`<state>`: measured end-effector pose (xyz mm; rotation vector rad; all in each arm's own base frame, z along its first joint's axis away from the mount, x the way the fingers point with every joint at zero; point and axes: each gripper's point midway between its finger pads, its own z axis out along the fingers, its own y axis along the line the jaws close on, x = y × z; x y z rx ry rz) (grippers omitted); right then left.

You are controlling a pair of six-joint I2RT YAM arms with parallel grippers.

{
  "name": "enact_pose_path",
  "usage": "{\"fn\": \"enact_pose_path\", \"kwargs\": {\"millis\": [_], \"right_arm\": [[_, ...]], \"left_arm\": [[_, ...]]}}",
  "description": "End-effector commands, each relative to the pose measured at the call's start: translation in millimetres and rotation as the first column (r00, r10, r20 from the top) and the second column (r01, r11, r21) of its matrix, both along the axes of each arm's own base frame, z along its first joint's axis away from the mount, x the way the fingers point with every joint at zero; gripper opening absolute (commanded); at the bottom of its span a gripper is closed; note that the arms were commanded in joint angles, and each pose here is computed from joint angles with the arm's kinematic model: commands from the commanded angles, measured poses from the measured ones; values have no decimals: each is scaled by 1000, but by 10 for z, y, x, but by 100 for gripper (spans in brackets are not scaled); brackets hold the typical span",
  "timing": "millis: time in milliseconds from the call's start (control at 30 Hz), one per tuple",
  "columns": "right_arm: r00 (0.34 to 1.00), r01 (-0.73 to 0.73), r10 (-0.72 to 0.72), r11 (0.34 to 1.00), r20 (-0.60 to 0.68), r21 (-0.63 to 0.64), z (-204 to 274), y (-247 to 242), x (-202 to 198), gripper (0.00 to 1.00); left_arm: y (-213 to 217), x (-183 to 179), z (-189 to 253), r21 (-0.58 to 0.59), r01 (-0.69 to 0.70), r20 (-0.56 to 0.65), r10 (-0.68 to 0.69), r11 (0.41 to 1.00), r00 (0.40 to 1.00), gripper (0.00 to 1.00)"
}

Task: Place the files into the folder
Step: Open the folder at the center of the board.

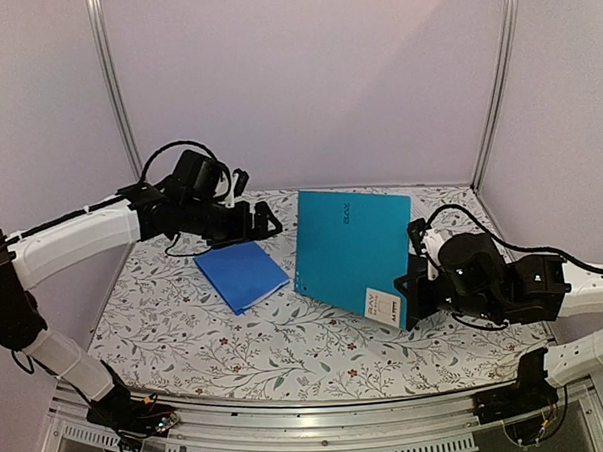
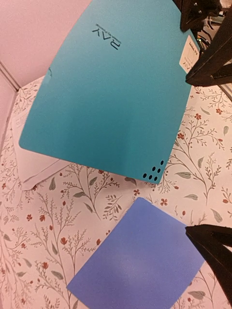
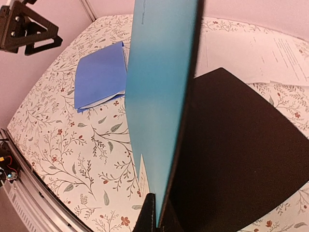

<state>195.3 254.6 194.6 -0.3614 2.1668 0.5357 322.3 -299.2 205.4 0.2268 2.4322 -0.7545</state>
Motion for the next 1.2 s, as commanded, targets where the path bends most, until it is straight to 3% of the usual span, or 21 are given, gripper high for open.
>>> {"fn": "enact_pose_path", "kwargs": {"millis": [0,133,333,633,733,1000,1167], "right_arm": [[986,-21,66,963,156,-270,65,122,17,0],[953,-44,172,893,250,-449,73,415,-145,0],[894,-104,364,736,261,-669,-208,847,-465,0],[835,-255,538,566,117,-784,-772,1209,-870,6],[816,-341,576,529,34,-777,-940,1226,-997,17],[790,-487,606,523,-97,-700,-949,1014,-1318,86],[810,-510,575,592,-116,-624,-847,849,-1397,91]], "left_arm": [[398,-80,9,38,-49,-45,50,998,998,100],[615,-121,7,32,-81,-71,83,996,994,100],[819,-345,-80,27,-128,-115,130,991,985,100],[1606,-709,195,202,-280,-5,287,939,958,99],[1618,-710,138,242,-255,-10,265,936,964,99],[1101,-300,-114,219,-132,-22,141,967,990,100],[841,-64,-71,214,-120,34,115,969,993,99]]}}
